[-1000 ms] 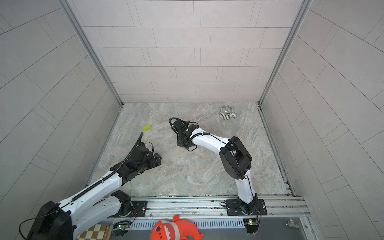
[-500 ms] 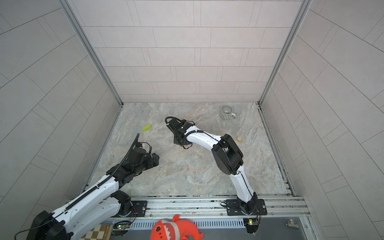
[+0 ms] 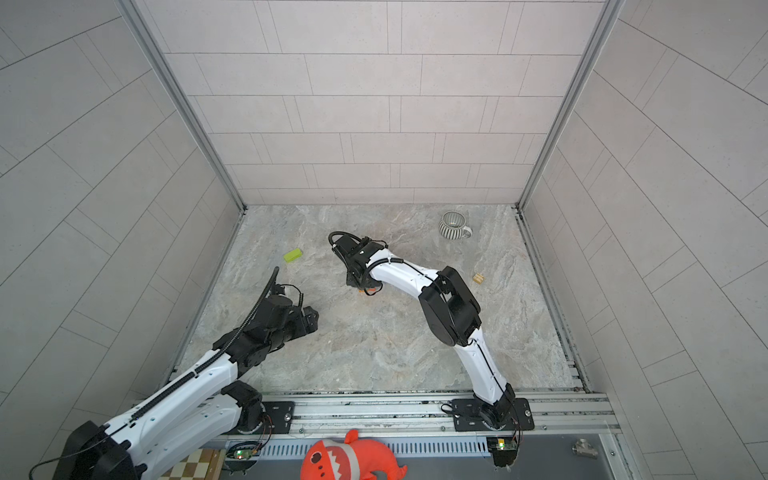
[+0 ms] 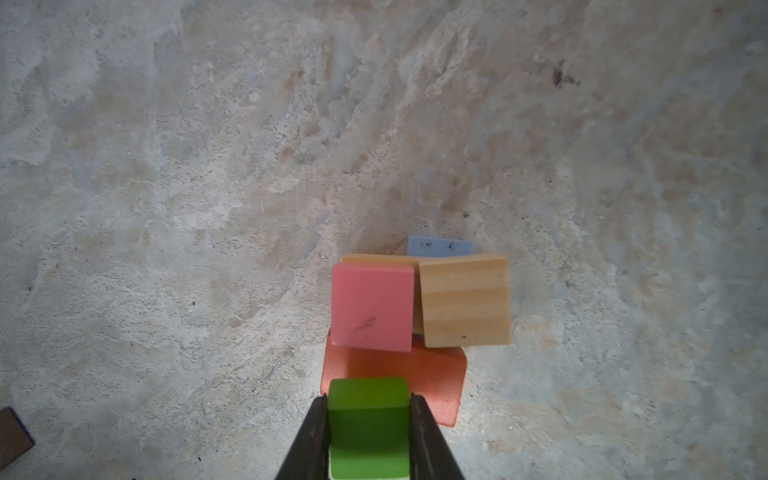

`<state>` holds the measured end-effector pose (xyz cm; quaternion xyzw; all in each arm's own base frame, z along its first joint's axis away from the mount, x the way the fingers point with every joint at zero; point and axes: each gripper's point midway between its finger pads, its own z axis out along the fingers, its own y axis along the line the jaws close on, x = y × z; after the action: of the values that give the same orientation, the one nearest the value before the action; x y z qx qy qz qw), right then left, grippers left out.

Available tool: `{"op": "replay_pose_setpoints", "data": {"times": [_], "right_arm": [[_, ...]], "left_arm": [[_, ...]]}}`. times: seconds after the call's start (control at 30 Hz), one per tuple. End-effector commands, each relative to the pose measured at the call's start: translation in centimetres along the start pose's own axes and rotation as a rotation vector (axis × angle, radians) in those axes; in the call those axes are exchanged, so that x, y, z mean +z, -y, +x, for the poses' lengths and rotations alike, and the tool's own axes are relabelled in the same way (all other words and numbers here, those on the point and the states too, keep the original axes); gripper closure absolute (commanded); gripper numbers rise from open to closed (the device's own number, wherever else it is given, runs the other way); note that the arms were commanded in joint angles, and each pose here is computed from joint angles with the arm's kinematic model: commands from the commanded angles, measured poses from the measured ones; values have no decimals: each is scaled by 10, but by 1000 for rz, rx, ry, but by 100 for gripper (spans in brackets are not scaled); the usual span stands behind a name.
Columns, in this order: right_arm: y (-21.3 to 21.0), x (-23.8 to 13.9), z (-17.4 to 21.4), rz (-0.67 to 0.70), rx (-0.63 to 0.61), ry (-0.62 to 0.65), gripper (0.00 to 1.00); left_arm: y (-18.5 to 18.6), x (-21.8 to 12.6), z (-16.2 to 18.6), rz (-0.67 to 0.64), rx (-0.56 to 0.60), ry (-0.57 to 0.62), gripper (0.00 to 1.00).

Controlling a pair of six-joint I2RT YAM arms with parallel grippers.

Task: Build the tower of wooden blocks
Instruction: 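Carry the green cube with right gripper over the stack, then lower the green cube beside the red block and open right gripper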

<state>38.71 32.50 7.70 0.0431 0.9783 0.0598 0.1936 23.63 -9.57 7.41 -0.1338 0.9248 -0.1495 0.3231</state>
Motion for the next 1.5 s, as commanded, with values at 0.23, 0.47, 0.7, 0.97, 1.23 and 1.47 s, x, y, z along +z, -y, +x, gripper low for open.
{"op": "replay_pose_setpoints", "data": {"times": [0.23, 0.47, 0.7, 0.97, 1.23, 1.47], "right_arm": [[7, 9, 0, 35, 17, -19, 76], [3, 13, 2, 28, 21, -31, 76], [4, 15, 1, 32, 23, -29, 76], [1, 15, 1, 23, 17, -36, 69], [0, 11, -1, 16, 9, -35, 57], [0, -3, -3, 1, -5, -21, 54]], "left_arm": [[-4, 1, 3, 0, 8, 1, 9], [-5, 1, 4, -1, 8, 0, 9], [-4, 1, 4, 3, 7, 0, 9], [-4, 2, 4, 4, 8, 1, 9], [-3, 1, 5, 11, 9, -3, 9], [-4, -1, 5, 6, 12, 0, 9]]}}
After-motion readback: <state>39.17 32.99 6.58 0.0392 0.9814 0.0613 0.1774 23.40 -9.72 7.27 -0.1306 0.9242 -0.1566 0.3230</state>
